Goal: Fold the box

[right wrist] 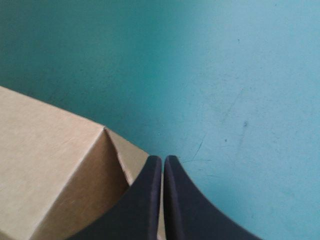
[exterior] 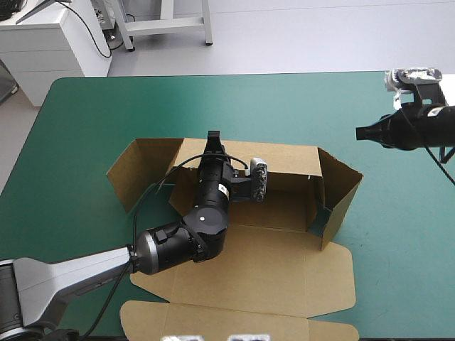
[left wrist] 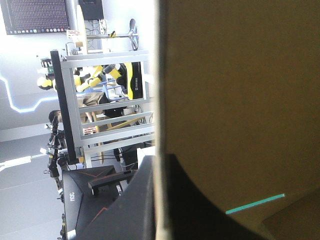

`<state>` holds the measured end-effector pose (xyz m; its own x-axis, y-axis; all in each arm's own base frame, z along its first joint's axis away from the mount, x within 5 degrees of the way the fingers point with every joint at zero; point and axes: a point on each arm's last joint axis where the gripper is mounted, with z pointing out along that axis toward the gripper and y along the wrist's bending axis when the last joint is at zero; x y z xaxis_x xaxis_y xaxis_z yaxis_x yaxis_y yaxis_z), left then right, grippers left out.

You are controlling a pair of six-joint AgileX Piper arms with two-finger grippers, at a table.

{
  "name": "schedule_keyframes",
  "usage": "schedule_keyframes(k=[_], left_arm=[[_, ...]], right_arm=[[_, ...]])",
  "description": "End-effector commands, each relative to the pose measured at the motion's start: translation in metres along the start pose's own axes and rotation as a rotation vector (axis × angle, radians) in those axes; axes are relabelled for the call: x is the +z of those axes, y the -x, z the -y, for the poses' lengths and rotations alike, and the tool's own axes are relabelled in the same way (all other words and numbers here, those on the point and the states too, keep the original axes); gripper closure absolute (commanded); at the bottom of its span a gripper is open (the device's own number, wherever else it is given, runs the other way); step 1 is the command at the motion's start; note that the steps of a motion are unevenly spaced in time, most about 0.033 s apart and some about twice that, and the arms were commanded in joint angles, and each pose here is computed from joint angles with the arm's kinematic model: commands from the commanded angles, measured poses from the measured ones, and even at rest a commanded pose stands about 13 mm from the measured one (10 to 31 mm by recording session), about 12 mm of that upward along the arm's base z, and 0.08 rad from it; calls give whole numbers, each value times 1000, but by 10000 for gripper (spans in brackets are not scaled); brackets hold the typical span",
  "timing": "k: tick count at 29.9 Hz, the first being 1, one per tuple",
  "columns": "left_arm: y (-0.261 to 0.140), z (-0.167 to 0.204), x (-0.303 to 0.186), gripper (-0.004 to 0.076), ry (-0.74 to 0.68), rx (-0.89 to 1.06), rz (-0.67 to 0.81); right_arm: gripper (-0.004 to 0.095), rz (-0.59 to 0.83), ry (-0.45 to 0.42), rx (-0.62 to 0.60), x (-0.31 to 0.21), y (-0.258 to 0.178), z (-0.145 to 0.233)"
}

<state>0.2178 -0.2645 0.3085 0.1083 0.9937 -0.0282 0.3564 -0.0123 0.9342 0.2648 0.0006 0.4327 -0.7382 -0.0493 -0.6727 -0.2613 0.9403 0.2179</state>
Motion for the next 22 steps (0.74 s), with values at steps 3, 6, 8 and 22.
schedule_keyframes(k=[3,6,8,22], left_arm=[[-1,-19,-11,731,70,-29,39],[-1,-19,-11,731,70,-29,39],[-1,-19,-11,731,69,-29,41],[-1,-20,-11,731,71,-27,39]], right_arm=[[908,0,-15,13,19,22,16],[908,-68,-4,35,41,21,26],[908,-111,7,47,52,19,30],[908,-216,20,-39,94,-21,-4]])
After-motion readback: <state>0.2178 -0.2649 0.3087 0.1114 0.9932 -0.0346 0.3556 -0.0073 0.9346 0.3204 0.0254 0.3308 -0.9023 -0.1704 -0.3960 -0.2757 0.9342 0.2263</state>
